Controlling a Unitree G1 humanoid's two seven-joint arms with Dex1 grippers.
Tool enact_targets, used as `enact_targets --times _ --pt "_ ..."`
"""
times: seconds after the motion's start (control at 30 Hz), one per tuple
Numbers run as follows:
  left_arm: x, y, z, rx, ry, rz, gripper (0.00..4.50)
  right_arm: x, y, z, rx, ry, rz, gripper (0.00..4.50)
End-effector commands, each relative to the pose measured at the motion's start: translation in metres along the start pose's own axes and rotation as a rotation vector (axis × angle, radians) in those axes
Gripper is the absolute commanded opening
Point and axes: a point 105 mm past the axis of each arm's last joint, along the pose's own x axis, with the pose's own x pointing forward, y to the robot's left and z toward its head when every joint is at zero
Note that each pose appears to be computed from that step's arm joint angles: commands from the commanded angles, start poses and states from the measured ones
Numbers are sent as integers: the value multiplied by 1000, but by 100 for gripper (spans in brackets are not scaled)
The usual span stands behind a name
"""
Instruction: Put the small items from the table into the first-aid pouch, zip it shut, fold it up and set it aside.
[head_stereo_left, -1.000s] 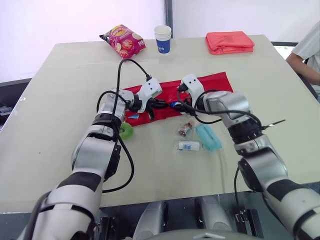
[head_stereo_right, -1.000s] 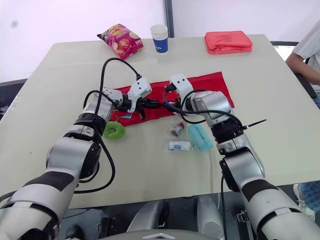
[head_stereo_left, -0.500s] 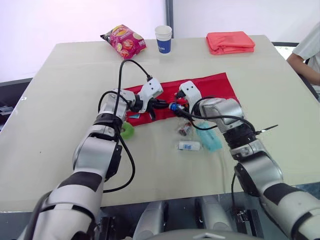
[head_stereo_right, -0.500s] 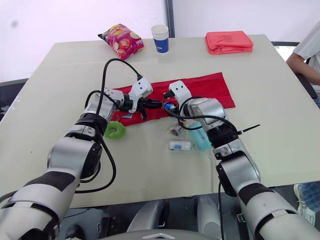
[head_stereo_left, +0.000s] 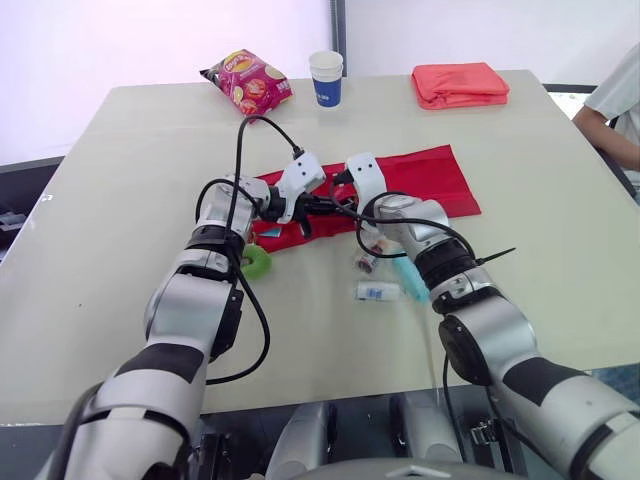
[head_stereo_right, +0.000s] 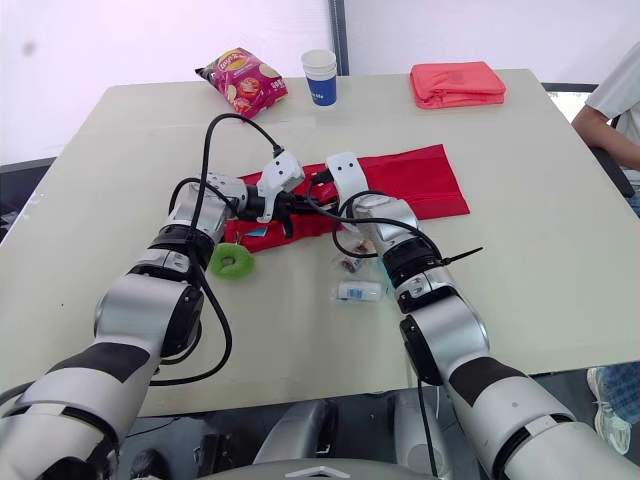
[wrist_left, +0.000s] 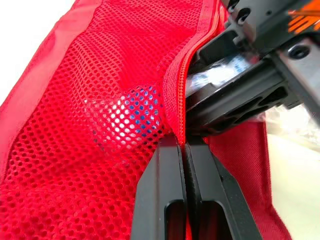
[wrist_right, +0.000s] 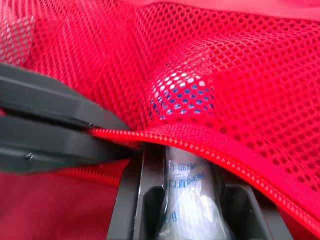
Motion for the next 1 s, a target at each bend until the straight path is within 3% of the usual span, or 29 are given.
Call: enact_targets --times 0.03,0.07,0.13,0.17,0.43,0.53,0.6,1.0 --pt "0 4 16 40 -43 22 0 -1 26 11 -21 -42 106 137" --pt "-1 6 16 37 -39 30 0 -4 24 10 -26 -35 121 151" --pt "-2 8 14 34 -33 44 0 -13 24 10 -17 -14 172 239" --pt "-3 8 14 34 -31 48 0 -19 21 10 -18 -2 190 258" --pt "-4 10 13 36 -28 60 0 -69 5 22 -44 -19 299 258" --pt "-4 10 13 38 -27 60 0 -78 4 16 -59 -9 304 345" --pt "-4 10 13 39 -26 60 0 -81 4 14 -55 -7 296 440" --pt "-3 9 15 48 -24 52 0 -93 -8 3 -172 -15 265 446"
